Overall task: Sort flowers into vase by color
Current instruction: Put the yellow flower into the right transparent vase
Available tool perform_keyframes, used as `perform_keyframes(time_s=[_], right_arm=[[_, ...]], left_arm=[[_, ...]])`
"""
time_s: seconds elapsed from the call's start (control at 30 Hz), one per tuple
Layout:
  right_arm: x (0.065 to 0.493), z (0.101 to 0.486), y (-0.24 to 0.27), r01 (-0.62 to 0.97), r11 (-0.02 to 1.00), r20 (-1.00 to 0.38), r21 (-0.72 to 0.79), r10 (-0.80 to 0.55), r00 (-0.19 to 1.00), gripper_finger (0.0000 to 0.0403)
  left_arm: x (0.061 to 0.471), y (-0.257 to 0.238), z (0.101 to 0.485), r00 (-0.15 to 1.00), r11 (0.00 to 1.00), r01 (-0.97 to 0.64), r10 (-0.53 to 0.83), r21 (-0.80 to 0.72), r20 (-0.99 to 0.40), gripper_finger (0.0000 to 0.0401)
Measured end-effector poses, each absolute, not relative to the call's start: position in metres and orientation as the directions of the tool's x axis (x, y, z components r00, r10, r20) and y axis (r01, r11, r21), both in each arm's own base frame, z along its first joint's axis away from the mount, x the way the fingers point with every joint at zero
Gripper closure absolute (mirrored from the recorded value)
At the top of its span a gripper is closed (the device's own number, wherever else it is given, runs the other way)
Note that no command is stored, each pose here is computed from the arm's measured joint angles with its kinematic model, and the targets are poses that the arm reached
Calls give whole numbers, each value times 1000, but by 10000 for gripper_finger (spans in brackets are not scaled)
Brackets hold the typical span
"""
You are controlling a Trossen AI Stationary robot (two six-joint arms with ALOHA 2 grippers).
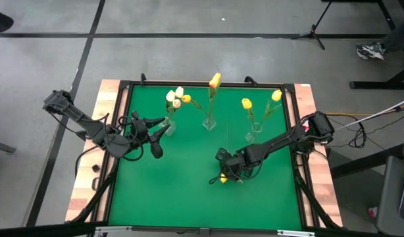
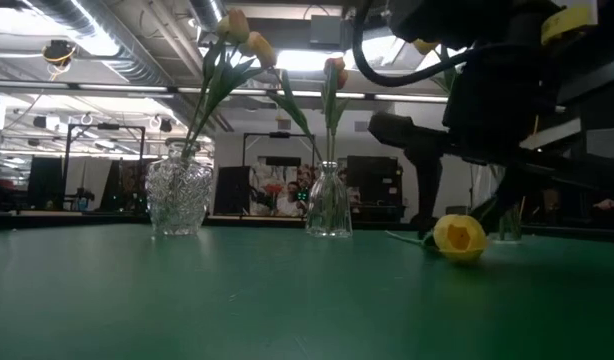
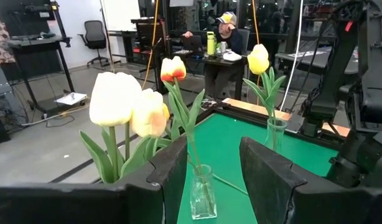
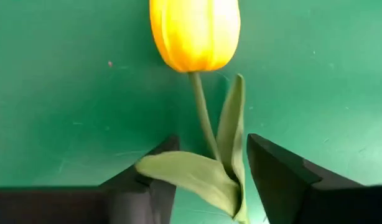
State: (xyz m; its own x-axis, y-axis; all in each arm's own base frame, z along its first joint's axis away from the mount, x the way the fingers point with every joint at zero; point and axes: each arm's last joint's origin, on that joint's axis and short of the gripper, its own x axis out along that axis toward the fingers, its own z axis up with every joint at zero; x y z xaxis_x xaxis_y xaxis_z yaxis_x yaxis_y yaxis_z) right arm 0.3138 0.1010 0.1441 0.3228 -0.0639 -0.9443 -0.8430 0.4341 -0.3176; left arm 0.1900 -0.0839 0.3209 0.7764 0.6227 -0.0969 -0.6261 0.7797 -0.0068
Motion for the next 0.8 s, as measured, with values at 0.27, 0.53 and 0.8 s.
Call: perform_keyframes(time_s=[0.27, 0.53, 0.8], right_arm=[[314, 137, 102, -816, 494, -951, -299, -82, 299, 316], [313, 142, 103, -712, 629, -940, -312, -96, 328, 388], [311, 160, 105, -632, 686, -909, -360, -106, 403, 396]], left_arm=[[189, -83, 317, 775, 779, -627, 621, -24, -116, 256], [189, -84, 317, 782, 785, -619, 612, -30, -119, 256], [189, -84, 317, 783, 786, -617, 610, -30, -119, 256]])
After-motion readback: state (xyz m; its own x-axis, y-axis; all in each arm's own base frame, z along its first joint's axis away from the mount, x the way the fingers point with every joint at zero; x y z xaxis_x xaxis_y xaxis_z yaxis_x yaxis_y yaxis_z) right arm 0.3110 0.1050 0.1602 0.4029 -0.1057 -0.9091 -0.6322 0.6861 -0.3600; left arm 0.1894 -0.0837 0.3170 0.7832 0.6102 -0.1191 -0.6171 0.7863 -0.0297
